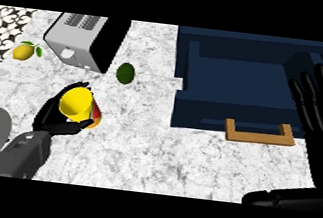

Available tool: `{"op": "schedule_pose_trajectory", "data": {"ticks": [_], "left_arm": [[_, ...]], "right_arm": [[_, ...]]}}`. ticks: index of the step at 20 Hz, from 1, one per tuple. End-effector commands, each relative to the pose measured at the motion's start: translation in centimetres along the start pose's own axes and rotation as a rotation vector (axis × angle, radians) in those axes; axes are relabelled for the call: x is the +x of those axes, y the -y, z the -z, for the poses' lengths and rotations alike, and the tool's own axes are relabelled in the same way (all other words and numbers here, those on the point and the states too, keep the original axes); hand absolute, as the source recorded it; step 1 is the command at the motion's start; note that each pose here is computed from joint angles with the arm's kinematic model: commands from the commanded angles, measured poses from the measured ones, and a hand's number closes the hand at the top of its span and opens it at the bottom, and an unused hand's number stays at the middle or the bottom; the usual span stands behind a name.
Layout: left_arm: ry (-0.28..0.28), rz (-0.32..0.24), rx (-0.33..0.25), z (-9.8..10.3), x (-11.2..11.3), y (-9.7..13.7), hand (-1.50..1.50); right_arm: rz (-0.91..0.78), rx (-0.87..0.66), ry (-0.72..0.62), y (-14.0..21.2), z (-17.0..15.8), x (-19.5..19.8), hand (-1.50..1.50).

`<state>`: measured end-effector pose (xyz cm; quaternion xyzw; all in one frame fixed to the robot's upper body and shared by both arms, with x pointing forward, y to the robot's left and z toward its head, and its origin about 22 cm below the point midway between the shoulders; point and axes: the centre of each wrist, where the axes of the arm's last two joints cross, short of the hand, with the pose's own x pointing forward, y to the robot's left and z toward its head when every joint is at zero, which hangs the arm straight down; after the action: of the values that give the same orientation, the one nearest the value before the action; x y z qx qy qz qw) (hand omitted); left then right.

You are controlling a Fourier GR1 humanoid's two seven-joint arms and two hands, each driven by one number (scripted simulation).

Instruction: Pick up the cup, place it into the drawer and close the drawer

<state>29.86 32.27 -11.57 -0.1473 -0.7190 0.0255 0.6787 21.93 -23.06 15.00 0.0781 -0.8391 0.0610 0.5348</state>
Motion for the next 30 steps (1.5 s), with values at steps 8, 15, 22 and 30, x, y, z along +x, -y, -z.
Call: {"op": "schedule_pose_trajectory", "data": {"ticks": [8,15,22,30], "left_arm": [[0.216,-0.052,0.016,0.2,-1.6,2.7,1.50],[0.337,0.037,0.270,-2.9,-3.1,2.6,1.50],[0.459,-0.021,0.186,-0.8,-1.2,4.3,1.50],[0.475,0.003,-0.021,2.4,5.1,8.9,1.50]], "right_arm": [[-0.034,-0.001,0.007,1.3,0.3,-0.6,-1.50],[-0.002,-0.020,-0.006,0.7,0.3,0.5,-1.50],[-0.026,-0.036,-0.024,2.7,-1.2,-0.2,-1.50],[-0.030,-0.059,-0.040,2.0,0.1,-0.9,-1.50]]}}
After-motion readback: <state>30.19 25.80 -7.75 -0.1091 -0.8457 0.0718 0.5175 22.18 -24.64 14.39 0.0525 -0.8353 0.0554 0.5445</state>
